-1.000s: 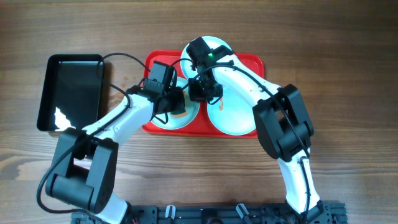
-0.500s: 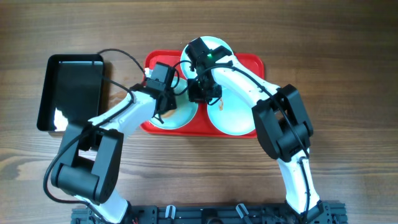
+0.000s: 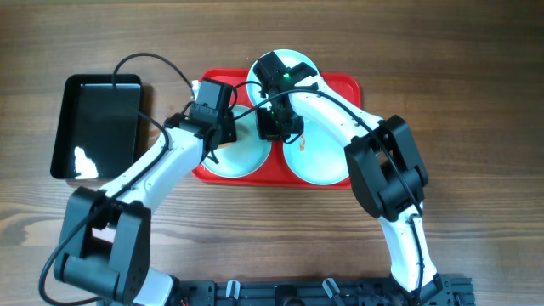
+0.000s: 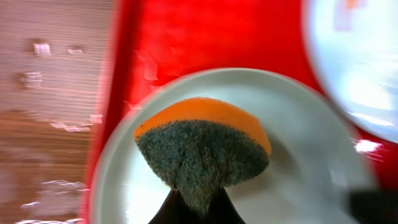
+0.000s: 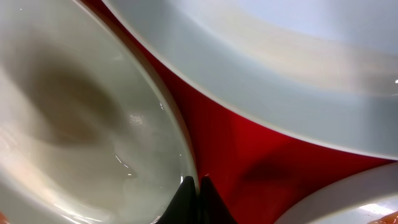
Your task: Clean dirty plates on tray and stack at the side
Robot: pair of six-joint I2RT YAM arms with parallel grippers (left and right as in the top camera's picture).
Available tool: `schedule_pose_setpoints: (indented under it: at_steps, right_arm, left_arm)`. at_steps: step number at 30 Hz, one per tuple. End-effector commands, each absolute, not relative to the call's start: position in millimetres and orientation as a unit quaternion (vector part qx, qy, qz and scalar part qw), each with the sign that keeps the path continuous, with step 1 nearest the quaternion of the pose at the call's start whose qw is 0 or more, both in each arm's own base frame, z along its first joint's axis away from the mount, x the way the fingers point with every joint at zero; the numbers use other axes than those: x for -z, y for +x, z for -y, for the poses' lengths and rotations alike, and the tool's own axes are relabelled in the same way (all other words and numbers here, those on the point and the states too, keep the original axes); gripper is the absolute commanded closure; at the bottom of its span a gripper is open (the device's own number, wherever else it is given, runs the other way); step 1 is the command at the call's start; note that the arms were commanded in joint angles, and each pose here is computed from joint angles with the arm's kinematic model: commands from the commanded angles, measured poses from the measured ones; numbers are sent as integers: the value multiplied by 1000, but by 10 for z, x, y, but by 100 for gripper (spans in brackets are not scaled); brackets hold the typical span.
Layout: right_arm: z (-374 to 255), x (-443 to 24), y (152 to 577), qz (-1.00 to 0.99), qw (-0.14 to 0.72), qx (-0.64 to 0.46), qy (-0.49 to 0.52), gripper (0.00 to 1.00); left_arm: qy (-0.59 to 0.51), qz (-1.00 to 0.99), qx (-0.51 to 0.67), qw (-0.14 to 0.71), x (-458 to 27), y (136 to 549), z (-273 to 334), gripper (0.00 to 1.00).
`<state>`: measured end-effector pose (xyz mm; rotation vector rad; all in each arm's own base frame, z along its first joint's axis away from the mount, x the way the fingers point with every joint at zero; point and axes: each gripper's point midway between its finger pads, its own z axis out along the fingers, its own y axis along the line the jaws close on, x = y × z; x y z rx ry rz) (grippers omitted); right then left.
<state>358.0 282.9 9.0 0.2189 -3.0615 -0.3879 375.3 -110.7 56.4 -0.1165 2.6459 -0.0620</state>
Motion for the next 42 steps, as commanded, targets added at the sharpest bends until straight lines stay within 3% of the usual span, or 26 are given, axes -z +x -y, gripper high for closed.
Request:
schedule_pose_setpoints:
  at_steps: [1,12,19,26,36,42]
  right_arm:
    - [-2780,36,3532,990,39,114,68,96]
    - [-2774,37,3527,991,40,113,67,96]
    - [-2771,37,3522,991,41,112,67,96]
    - [-2769,36,3521,991,41,112,67,96]
    - [-2775,36,3532,991,39,112,65,96]
    - [-2777,36,3533,991,39,113,64,96]
  left_arm:
    - [-35,-971,102,214,-538,3697,1404,96]
    - [-61,-969,104,216,38,3981,1480,96]
    - [-112,-969,-59,210,134,3891,704,96]
    - [-117,-964,-117,207,-31,3774,489,96]
    - [-103,-952,-77,278,-786,3752,712,96]
    - [-80,-970,21,228,-541,3652,1207,96]
